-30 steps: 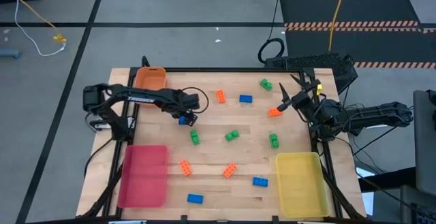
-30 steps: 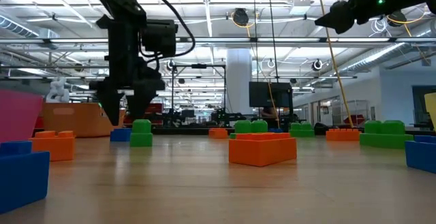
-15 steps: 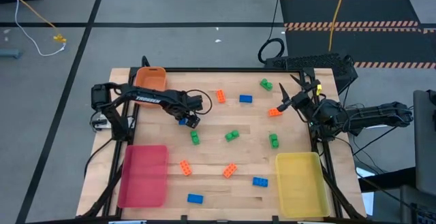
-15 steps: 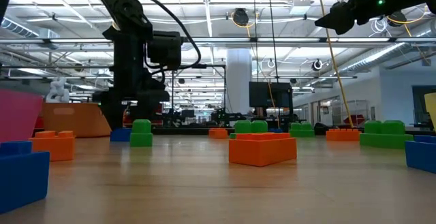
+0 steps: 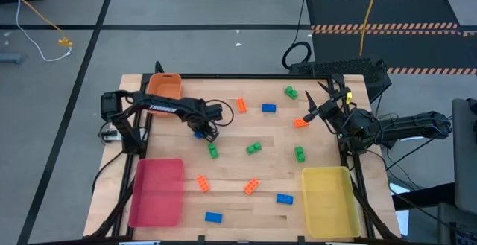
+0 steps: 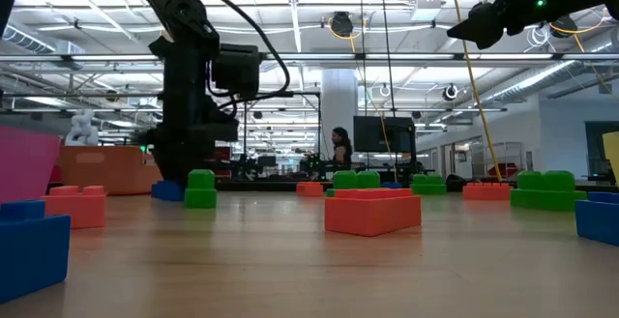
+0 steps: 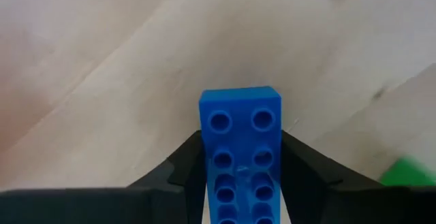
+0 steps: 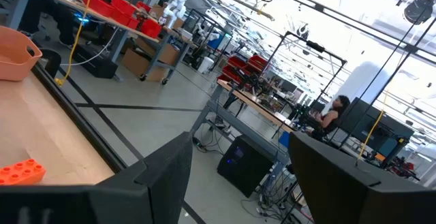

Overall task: Sort & place blocks by color
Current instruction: Put the blue game piece into the red bin, then put the orange game piece into the yellow bin

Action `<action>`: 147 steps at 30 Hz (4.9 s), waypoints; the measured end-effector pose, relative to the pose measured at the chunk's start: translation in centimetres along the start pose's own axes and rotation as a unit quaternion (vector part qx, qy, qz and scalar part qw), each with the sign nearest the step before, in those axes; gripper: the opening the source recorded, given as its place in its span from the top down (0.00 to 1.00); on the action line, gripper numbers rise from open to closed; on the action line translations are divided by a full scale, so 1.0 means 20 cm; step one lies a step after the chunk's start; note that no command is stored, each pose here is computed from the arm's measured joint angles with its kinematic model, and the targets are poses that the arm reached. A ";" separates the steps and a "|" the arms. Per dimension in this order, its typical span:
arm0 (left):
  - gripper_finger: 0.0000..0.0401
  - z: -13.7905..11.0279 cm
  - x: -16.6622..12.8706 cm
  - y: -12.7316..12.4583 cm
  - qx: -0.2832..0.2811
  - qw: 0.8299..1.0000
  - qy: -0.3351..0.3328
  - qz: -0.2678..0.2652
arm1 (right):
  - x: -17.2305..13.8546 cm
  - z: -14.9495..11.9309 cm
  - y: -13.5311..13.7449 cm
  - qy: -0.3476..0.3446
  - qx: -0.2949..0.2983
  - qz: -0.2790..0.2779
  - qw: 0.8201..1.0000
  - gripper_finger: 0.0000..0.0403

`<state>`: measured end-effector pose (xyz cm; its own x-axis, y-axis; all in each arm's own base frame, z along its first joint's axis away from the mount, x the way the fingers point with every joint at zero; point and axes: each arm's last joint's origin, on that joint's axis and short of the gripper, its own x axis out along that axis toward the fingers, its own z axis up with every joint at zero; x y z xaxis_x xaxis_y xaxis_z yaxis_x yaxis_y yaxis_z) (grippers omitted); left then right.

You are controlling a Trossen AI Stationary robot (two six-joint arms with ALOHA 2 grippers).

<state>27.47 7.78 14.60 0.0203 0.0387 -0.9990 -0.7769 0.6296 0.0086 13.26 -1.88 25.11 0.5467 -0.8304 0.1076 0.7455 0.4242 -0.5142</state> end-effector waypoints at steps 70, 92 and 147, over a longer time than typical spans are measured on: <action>0.23 -0.89 -0.51 -0.21 -0.011 0.999 0.040 -0.009 | 0.00 0.03 -0.03 -0.022 0.025 -0.015 0.999 0.40; 0.42 -0.06 -0.63 -0.09 0.145 0.949 -0.273 -0.058 | 0.15 0.01 0.07 0.052 0.031 0.088 0.994 0.40; 0.43 0.08 -0.25 0.03 0.167 0.811 -0.504 -0.245 | 0.33 -0.52 0.34 0.522 -0.104 0.422 0.734 0.37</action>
<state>27.77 9.19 19.69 0.9106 0.2289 -0.3442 -0.3091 0.9299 -0.1993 18.04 -8.30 13.50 0.1087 -0.1741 -0.9787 0.1768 0.9722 -0.1534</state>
